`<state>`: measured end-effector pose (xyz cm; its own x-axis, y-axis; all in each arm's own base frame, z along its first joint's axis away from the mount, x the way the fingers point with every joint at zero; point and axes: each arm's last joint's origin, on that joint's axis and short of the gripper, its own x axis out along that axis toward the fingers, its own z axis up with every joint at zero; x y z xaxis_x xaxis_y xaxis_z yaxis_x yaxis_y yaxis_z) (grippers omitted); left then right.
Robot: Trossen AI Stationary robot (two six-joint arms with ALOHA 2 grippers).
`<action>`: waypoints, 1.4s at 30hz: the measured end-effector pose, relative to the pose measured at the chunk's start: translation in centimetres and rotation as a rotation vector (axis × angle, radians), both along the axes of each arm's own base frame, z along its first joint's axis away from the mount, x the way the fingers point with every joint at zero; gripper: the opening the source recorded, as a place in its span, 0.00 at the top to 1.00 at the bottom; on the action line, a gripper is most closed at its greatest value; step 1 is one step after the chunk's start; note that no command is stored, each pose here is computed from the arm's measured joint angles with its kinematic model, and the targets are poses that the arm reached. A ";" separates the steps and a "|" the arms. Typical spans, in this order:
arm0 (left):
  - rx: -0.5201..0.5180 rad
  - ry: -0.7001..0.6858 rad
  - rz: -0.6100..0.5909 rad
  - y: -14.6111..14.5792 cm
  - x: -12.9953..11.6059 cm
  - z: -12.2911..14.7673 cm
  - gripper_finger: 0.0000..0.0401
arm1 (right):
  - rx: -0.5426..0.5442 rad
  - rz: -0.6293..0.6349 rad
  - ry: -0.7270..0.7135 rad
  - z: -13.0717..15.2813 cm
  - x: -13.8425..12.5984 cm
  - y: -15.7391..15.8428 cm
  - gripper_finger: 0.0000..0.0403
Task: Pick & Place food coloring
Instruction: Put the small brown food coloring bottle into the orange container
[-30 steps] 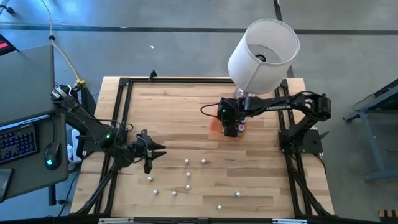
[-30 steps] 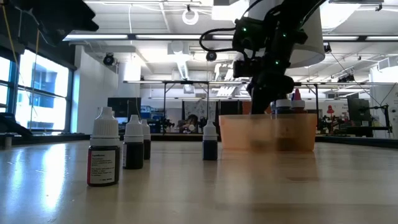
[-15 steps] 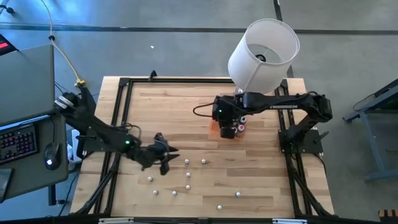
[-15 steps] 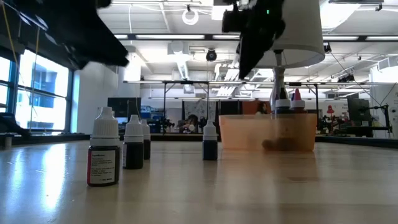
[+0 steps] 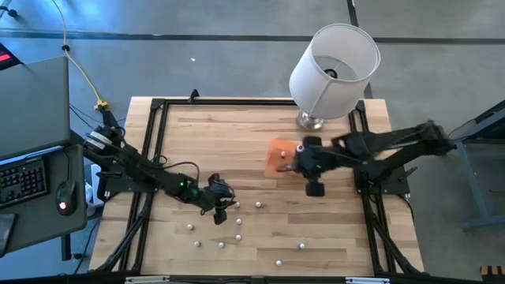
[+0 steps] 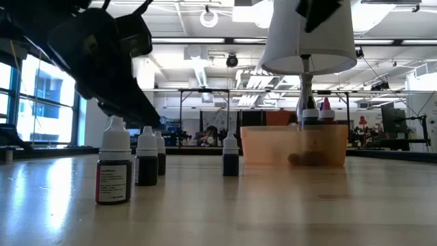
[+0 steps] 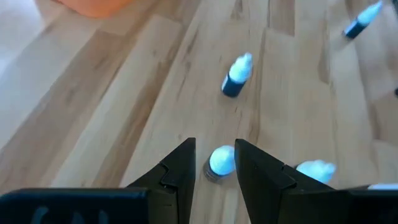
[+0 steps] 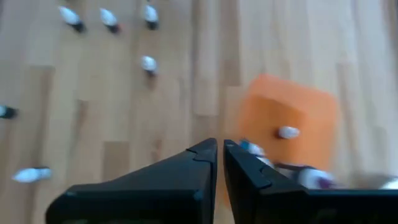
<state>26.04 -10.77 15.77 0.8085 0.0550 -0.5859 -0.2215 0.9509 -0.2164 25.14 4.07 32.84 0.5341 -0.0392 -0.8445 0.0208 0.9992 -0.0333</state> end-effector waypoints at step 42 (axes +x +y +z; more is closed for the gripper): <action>-0.004 0.056 0.021 -0.6 2.0 -3.4 0.72 | 0.126 0.072 -0.550 -16.0 -8.2 0.8 0.95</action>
<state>27.99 -11.37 12.33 0.7729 0.0694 -0.6308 -0.2538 0.9449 -0.2069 16.92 4.84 16.81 0.8944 0.0964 -0.4368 -0.0667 0.9943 0.0829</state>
